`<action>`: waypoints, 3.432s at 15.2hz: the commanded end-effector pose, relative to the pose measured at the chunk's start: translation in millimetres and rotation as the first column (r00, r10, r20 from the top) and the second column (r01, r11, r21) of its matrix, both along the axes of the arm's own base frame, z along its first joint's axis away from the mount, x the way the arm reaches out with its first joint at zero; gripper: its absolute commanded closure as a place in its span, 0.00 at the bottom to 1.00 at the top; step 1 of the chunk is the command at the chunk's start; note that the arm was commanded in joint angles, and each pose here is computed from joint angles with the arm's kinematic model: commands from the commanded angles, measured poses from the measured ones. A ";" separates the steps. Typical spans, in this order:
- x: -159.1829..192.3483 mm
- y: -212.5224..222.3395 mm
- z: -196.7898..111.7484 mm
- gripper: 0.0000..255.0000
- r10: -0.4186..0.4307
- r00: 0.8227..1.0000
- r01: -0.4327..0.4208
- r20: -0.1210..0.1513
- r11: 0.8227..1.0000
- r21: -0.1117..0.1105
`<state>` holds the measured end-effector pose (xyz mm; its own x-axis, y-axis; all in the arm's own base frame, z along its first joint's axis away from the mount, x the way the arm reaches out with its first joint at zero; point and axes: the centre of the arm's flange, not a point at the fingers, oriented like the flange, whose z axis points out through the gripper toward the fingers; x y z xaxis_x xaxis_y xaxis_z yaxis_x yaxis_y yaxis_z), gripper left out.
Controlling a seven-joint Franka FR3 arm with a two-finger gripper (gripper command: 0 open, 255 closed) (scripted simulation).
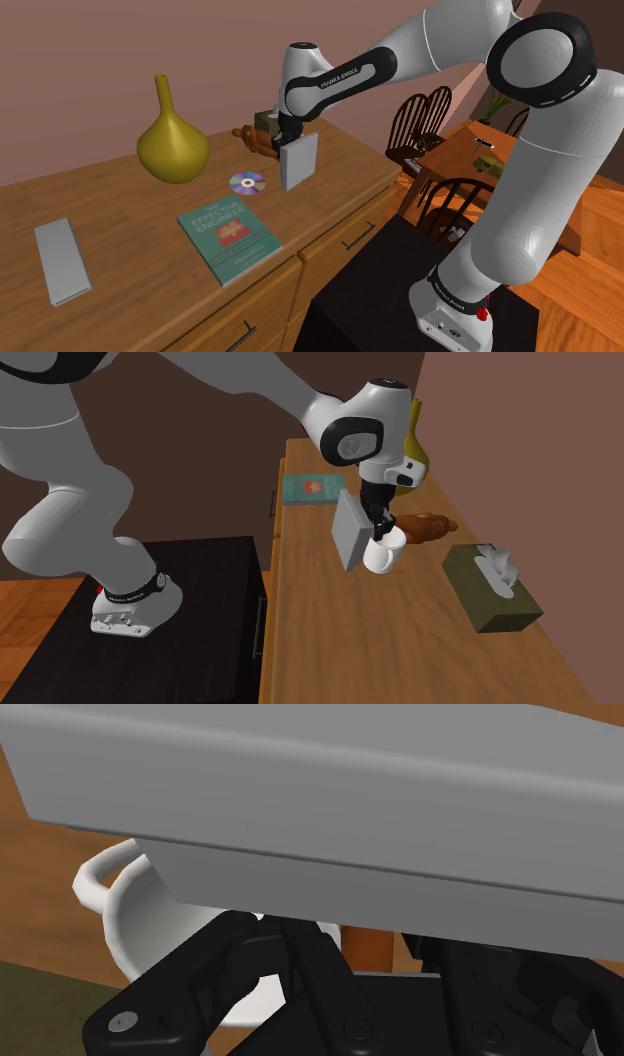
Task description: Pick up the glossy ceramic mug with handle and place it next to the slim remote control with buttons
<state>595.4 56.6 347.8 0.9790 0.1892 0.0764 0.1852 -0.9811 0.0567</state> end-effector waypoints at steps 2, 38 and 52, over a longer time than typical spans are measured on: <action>0.3 -0.6 0.1 1.00 -0.001 1.000 0.001 0.001 1.000 0.000; 0.2 -0.5 163.8 1.00 -0.001 1.000 0.001 0.001 1.000 0.000; -18.5 156.9 173.8 1.00 -0.001 1.000 0.001 0.001 1.000 0.000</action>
<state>580.0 200.0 521.2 0.9790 0.1898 0.0742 0.1858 -0.9809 0.0574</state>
